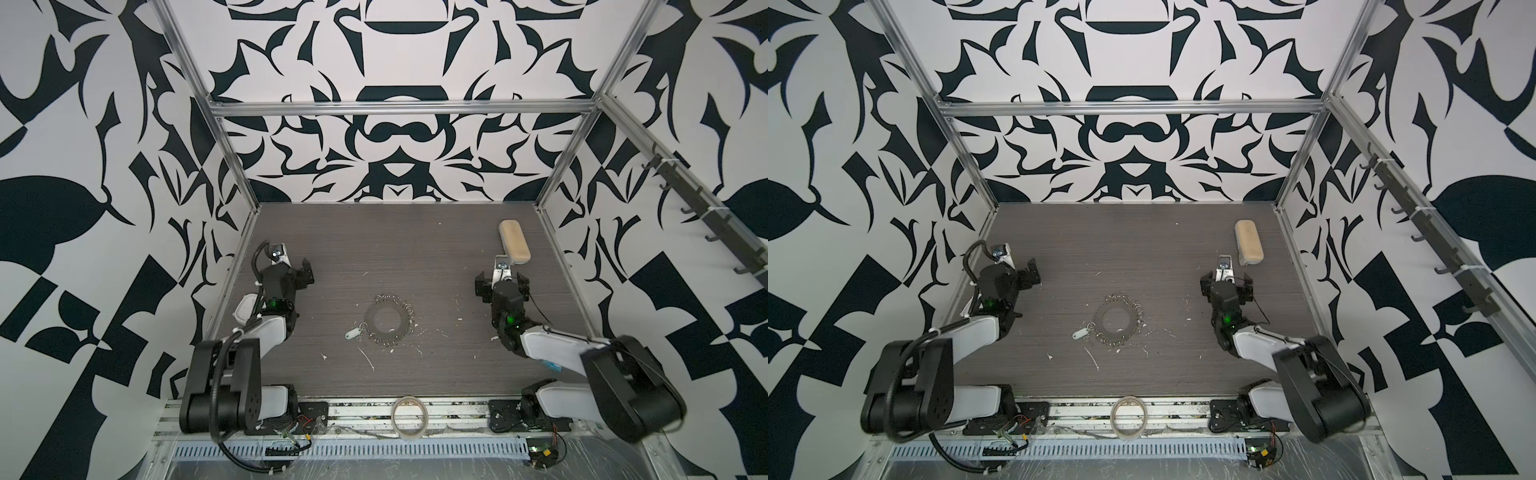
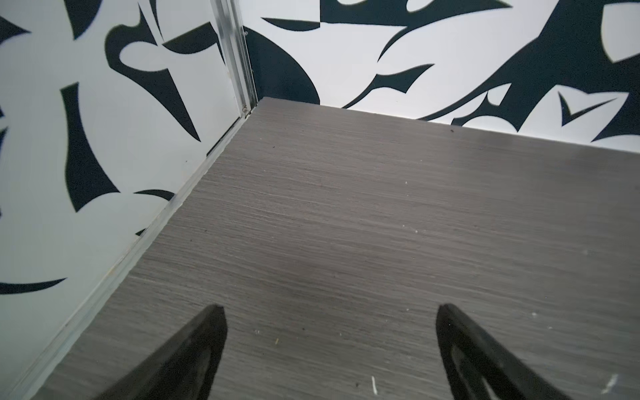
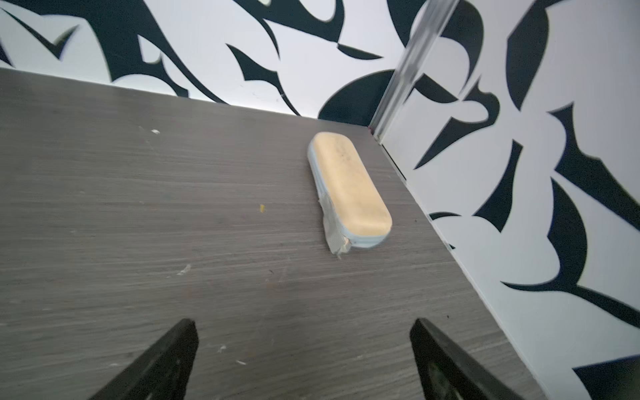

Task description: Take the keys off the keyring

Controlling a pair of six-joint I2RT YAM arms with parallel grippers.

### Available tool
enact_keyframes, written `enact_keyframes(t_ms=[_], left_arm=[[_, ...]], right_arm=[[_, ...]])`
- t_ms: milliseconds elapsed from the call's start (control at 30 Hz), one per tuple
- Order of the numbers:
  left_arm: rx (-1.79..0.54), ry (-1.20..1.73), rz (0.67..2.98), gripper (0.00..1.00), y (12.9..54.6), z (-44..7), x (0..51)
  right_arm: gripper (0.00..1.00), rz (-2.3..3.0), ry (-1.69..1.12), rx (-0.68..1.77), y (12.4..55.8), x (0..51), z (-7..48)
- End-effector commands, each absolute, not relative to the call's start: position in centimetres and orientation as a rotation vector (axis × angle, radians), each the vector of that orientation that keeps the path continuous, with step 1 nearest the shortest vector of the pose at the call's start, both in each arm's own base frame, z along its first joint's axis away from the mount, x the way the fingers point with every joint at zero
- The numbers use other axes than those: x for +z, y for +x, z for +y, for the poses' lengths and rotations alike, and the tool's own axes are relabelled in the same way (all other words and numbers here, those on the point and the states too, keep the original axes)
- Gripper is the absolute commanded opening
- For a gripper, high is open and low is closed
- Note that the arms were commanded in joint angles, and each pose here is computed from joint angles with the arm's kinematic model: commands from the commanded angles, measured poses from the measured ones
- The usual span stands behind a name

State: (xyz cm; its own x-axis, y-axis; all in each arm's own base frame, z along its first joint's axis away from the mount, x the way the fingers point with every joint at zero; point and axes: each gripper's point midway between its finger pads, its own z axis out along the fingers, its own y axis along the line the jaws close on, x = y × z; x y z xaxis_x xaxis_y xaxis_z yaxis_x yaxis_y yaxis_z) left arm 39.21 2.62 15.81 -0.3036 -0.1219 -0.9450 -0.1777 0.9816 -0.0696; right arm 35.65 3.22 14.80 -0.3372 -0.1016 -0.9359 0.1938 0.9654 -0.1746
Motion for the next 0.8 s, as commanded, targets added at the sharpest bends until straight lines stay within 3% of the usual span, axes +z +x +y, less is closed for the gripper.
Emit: enact_keyframes(t_ms=[0, 200, 367, 767], left_arm=[[-0.053, -0.352, 2.051, 0.99, 37.6, 1.9, 16.1], [-0.472, -0.346, 2.268, 0.99, 34.3, -5.2, 14.6], [-0.644, -0.327, 2.364, 0.99, 30.7, -9.4, 12.8], [-0.854, -0.344, 2.466, 1.00, 27.4, -13.4, 10.0]], right_arm=[[1.00, 2.130, 0.213, -0.261, 33.0, 15.4, 2.9], [1.00, 2.359, 0.361, 0.292, 30.0, 14.2, 10.6], [1.00, 2.488, 0.359, 0.735, 27.7, 11.5, 18.9], [1.00, 2.584, 0.296, 1.071, 25.5, 7.1, 29.1]])
